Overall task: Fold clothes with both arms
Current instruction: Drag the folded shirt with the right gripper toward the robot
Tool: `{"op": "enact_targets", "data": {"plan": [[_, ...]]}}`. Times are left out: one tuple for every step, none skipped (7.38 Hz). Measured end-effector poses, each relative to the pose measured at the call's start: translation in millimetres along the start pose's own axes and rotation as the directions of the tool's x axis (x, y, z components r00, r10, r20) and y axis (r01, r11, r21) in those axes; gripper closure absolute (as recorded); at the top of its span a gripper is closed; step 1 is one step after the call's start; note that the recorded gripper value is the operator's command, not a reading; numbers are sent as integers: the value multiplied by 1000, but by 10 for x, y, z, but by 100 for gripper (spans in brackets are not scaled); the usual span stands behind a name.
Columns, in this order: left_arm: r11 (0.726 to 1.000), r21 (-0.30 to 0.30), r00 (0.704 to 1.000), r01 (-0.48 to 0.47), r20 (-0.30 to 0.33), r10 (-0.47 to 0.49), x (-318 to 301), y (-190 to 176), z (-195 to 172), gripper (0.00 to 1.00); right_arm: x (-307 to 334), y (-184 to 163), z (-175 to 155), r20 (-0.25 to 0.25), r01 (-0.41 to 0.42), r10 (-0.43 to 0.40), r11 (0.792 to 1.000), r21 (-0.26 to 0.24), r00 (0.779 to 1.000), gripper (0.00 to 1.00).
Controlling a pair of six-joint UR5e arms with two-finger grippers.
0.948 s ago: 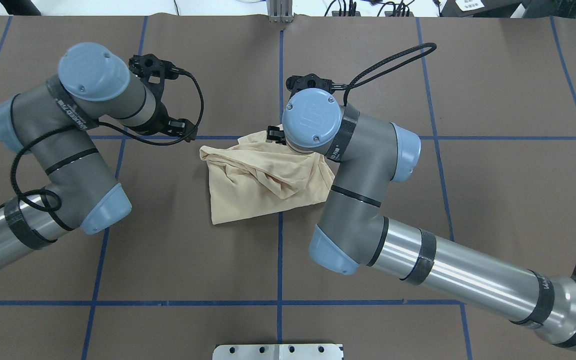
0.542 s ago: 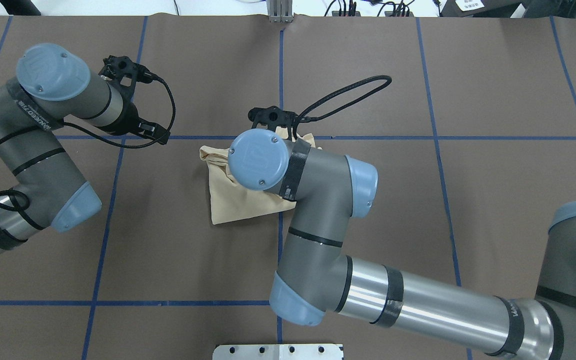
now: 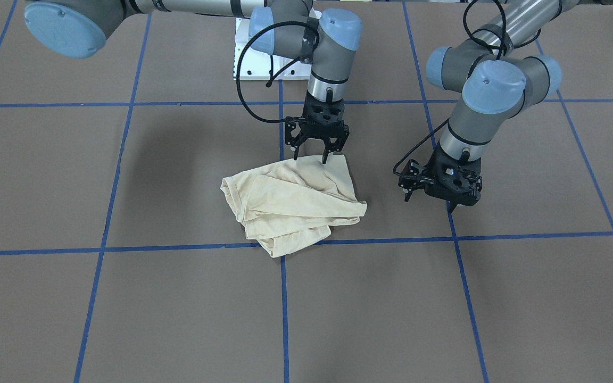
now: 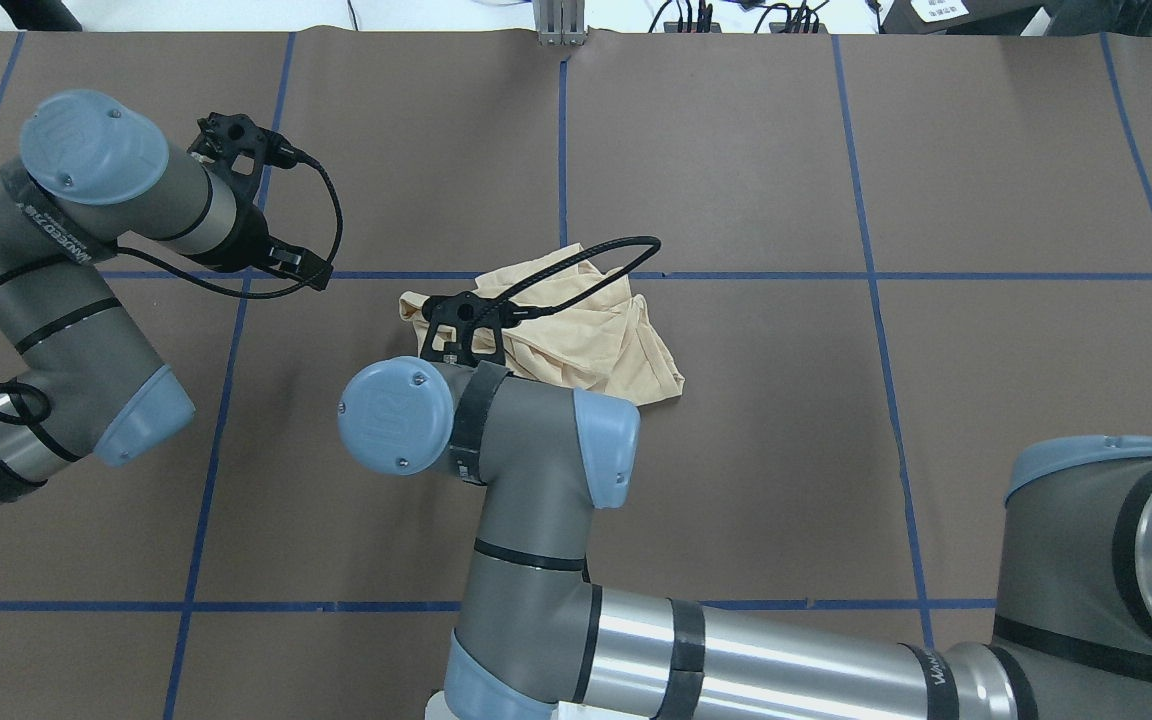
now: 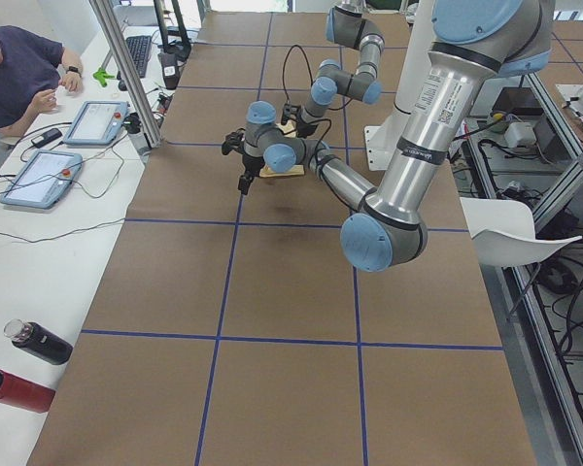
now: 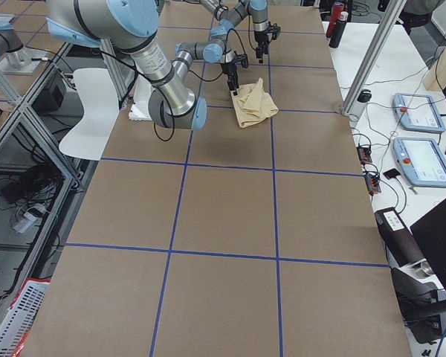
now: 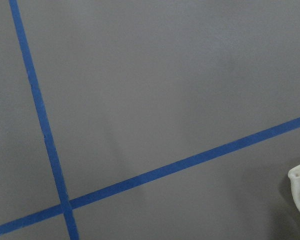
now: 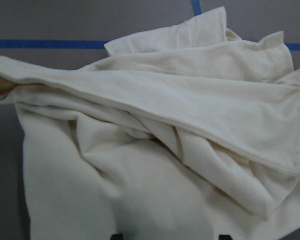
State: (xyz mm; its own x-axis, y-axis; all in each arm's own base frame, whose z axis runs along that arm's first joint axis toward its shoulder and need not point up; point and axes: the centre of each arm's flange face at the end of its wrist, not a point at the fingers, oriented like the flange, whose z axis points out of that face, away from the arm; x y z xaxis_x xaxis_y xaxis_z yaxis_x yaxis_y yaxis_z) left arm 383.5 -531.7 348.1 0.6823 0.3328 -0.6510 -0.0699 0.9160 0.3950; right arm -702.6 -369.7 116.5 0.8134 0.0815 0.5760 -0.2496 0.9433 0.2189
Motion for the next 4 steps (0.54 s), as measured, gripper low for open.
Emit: {"op": "enact_targets", "data": {"plan": [[1000,-2,1000,2,-3,-2,4,2,-2,0,-39,5,34,-13,44,-44,999,2,999,77],[1000,-6,1000,3,-9,-3,11,6,-5,0,-50,-4,50,-20,84,-84,996,10,996,100],[1000,-9,1000,4,-13,-4,15,10,-6,0,-44,-18,72,-30,114,-113,993,25,993,100],[1000,-11,1000,5,-15,-5,17,11,-7,0,-18,-49,107,-43,142,-140,989,44,989,100]]}}
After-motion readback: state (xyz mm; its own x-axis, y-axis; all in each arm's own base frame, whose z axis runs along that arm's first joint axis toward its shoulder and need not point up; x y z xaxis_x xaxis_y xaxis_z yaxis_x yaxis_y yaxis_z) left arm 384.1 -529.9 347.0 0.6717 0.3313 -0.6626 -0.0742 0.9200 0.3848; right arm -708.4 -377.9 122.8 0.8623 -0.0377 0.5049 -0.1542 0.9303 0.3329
